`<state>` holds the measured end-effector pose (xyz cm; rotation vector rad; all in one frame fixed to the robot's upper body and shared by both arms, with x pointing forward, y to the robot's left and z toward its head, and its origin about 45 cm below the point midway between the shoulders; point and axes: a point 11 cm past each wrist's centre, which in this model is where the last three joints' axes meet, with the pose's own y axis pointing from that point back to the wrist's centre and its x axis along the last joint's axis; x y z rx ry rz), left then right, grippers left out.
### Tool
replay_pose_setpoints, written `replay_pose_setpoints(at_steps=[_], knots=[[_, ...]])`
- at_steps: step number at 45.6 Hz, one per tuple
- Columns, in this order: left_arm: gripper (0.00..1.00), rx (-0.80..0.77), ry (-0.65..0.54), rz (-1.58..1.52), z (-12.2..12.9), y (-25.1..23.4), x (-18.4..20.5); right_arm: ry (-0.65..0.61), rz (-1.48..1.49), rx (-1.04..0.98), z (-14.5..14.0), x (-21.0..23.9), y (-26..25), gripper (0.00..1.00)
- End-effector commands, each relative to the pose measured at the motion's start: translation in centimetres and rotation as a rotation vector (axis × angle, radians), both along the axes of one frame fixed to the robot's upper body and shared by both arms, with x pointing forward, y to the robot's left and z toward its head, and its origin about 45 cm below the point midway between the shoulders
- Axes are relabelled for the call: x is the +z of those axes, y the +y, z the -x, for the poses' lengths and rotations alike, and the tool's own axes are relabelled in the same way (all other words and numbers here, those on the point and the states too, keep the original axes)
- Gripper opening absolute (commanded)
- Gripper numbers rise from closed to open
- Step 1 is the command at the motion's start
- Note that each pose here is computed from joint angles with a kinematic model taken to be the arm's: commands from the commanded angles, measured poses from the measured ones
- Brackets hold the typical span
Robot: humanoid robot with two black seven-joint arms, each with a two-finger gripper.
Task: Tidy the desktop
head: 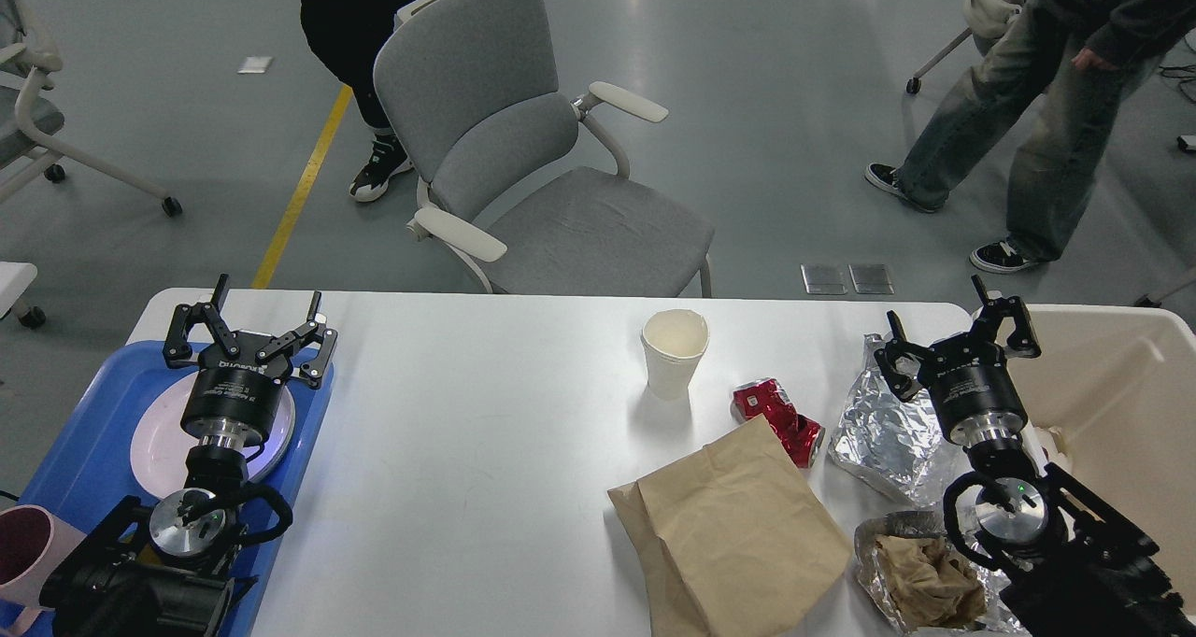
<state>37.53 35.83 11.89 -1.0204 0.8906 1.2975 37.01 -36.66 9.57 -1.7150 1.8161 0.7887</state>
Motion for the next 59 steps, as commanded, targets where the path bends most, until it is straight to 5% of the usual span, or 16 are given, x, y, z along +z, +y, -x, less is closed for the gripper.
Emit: replay_pose_setpoints(at_steps=[1, 22, 33, 59], knots=[[0.96, -0.001, 0.000, 0.000, 0.0, 0.0, 0.0, 0.000, 0.000, 0.000, 0.0, 0.0, 0.0, 1.00], [0.96, 0.001, 0.001, 0.000, 0.0, 0.0, 0.0, 0.007, 0.015, -0.002, -0.2, 0.2, -0.3, 1.00], [0.96, 0.003, 0.000, 0.000, 0.0, 0.0, 0.0, 0.007, 0.200, -0.054, 0.3, 4.0, -8.9, 1.00], [0.96, -0.001, 0.000, 0.000, 0.1, 0.0, -0.1, 0.117, 0.272, 0.140, 3.5, 0.2, -7.0, 1.00]])
